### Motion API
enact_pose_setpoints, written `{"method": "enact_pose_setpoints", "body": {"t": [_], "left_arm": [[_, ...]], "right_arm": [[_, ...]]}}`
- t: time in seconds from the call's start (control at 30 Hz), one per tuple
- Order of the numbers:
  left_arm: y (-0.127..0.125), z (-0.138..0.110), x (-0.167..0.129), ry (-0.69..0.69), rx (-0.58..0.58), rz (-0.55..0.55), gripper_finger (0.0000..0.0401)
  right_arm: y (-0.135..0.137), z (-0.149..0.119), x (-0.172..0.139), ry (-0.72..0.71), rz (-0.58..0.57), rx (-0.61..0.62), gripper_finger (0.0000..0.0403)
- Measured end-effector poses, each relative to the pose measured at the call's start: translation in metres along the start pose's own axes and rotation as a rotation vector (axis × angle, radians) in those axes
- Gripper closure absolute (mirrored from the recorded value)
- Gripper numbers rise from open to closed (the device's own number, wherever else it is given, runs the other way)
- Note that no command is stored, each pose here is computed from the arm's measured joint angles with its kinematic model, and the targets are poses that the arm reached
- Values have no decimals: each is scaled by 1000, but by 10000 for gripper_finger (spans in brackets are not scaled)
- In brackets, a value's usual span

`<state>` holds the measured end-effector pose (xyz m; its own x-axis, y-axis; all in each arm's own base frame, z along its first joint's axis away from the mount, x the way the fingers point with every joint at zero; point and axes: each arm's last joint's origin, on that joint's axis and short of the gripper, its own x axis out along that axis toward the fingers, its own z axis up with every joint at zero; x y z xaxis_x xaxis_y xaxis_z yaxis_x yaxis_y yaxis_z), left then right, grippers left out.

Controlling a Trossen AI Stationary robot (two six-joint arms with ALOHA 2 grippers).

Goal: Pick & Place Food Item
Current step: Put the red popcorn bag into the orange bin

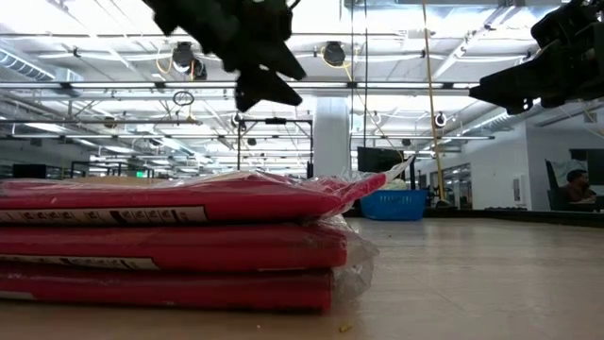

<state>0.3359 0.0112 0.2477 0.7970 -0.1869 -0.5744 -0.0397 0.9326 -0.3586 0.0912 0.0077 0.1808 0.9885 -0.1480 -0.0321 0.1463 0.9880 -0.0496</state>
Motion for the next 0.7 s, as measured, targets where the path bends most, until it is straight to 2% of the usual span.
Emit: {"method": "enact_pose_setpoints", "body": {"t": [0.1,0.23,0.3,0.4,0.53,0.7], "left_arm": [[-35,-21,7,119,10,-63,205],[-77,-49,12,226,83,-58,206],[-94,-60,12,226,127,-24,206],[-118,-69,17,144,196,21,206],[-135,-84,30,123,247,18,205],[-138,-94,49,105,255,13,205]], "right_arm": [[0,0,0,0,0,0,216],[0,0,0,0,0,0,216],[0,0,0,-1,0,0,216],[0,0,0,0,0,0,216],[0,0,0,-1,0,0,216],[0,0,0,-1,0,0,216]]}}
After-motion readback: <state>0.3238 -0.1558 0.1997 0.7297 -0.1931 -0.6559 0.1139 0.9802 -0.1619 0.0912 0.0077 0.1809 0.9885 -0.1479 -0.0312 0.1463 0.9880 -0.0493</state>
